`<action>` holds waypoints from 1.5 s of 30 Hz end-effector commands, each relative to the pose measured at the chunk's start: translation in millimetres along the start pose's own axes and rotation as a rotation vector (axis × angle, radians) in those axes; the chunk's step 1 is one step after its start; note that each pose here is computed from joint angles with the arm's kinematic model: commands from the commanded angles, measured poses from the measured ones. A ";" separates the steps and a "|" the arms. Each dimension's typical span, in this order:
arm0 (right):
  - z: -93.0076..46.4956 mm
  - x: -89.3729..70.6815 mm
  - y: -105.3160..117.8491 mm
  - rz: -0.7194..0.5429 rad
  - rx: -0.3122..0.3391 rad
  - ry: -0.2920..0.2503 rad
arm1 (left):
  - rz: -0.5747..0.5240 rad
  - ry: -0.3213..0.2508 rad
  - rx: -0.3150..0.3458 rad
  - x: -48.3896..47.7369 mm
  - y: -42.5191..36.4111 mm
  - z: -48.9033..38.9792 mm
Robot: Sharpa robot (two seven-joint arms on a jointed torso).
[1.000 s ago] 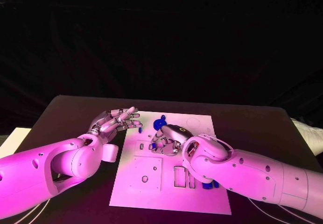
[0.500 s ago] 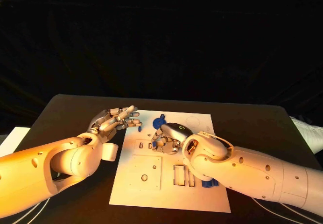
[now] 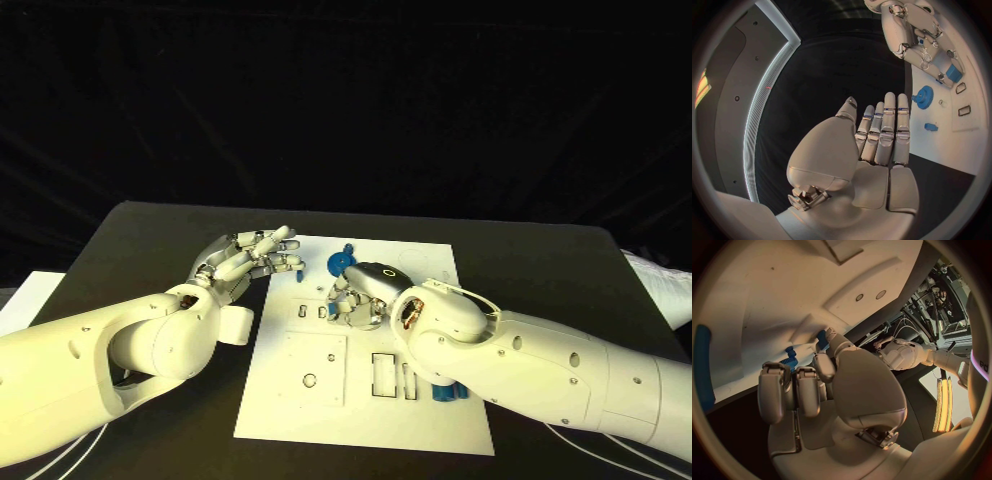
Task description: Assemble the parts on the task board
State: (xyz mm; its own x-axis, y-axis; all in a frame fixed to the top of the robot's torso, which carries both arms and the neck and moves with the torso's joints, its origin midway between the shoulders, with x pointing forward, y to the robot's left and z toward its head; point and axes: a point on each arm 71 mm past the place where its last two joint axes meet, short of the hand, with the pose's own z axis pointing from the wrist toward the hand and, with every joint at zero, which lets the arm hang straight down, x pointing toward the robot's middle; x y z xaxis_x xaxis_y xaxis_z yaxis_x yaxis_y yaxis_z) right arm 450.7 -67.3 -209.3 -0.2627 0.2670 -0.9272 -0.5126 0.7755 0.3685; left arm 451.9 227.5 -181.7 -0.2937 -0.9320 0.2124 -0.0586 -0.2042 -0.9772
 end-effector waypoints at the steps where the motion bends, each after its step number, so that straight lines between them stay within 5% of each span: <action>1: -2.6 14.4 -12.0 -0.050 0.071 0.100 | -0.012 0.020 0.011 3.0 -1.1 0.1; 24: -1.0 12.4 -10.6 -0.045 0.082 0.061 | -0.012 0.020 0.008 2.7 -1.0 0.0; 32: -2.9 7.1 -7.5 -0.016 0.063 -0.015 | -0.013 0.020 0.004 2.4 -0.7 0.1; 36: -7.1 2.1 -2.8 0.015 0.013 -0.088 | -0.012 0.019 0.000 1.7 -0.2 0.5; 45: -24.2 -17.2 13.5 0.131 -0.285 -0.204 | 0.109 0.071 -0.068 -0.8 5.1 1.9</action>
State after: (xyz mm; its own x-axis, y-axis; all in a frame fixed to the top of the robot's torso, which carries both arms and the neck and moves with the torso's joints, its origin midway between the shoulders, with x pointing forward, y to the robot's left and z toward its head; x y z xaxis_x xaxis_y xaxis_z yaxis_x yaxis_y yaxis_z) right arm 436.0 -78.7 -198.4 -0.1914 0.3917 -0.9000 -0.5953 0.6827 0.4237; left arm 454.5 231.5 -184.7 -0.3004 -0.9379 0.1733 -0.0695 -0.1597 -0.9847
